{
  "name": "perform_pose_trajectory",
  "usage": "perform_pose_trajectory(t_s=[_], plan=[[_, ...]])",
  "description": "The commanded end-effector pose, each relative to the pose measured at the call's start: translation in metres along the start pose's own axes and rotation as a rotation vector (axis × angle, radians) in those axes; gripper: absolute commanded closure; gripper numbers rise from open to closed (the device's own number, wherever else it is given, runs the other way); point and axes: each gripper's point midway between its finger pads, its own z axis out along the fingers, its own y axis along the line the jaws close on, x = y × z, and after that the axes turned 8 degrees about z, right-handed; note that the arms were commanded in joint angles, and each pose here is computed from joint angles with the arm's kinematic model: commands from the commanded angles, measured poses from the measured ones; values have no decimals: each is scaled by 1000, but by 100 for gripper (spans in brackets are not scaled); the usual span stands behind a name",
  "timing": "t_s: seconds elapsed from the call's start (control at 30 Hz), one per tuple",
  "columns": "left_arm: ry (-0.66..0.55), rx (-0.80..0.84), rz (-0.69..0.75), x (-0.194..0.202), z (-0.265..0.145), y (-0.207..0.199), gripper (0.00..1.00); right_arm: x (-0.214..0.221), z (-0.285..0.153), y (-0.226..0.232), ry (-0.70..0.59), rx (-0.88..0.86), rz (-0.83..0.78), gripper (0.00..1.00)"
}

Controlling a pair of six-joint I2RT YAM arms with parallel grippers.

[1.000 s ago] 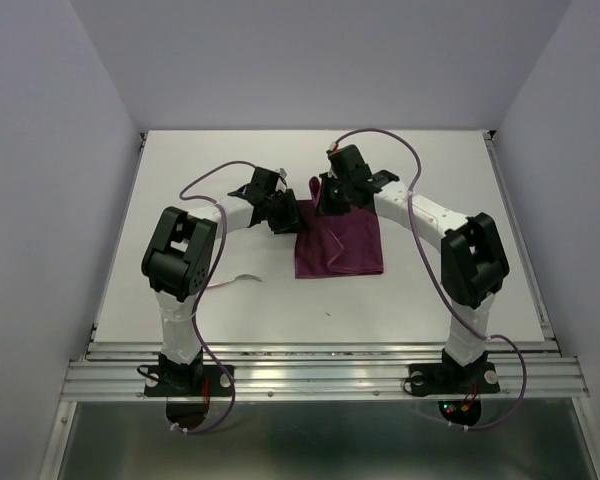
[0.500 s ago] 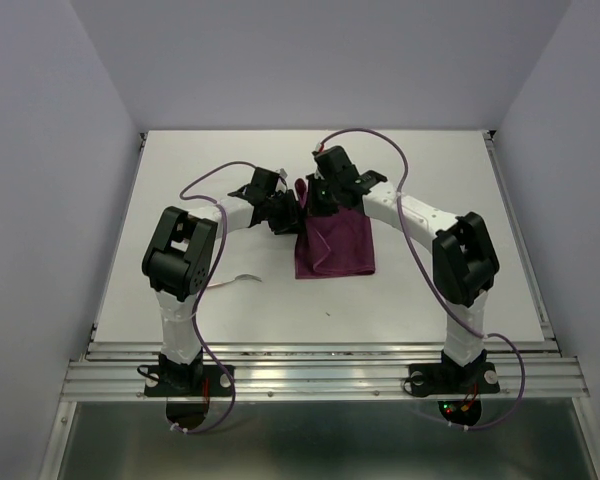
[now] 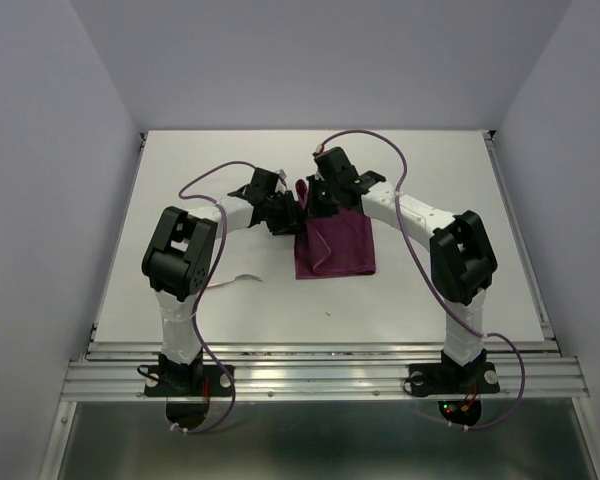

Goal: Fold the napkin into a case and place the utensils inside
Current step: Fold the rectangle-folded napkin at the center of the board.

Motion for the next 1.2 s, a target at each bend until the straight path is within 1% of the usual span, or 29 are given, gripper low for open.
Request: perform_pose_trajectory(t_s=[0.0,0.3,0.67,1.17], plan=[[-27,-38,35,-9,-12,4,52,-6,-1,11,-19,-30,-1,99],[-55,-88,76,-17,-27,8,50,-5,-7,12,-16,-38,-8,99],[7,-46,45,-4,1,12,50,-1,-21,10,-4,-21,-11,99],[28,-57,36,-2,13,18,50,1,-31,7,-13,-11,-8,99]])
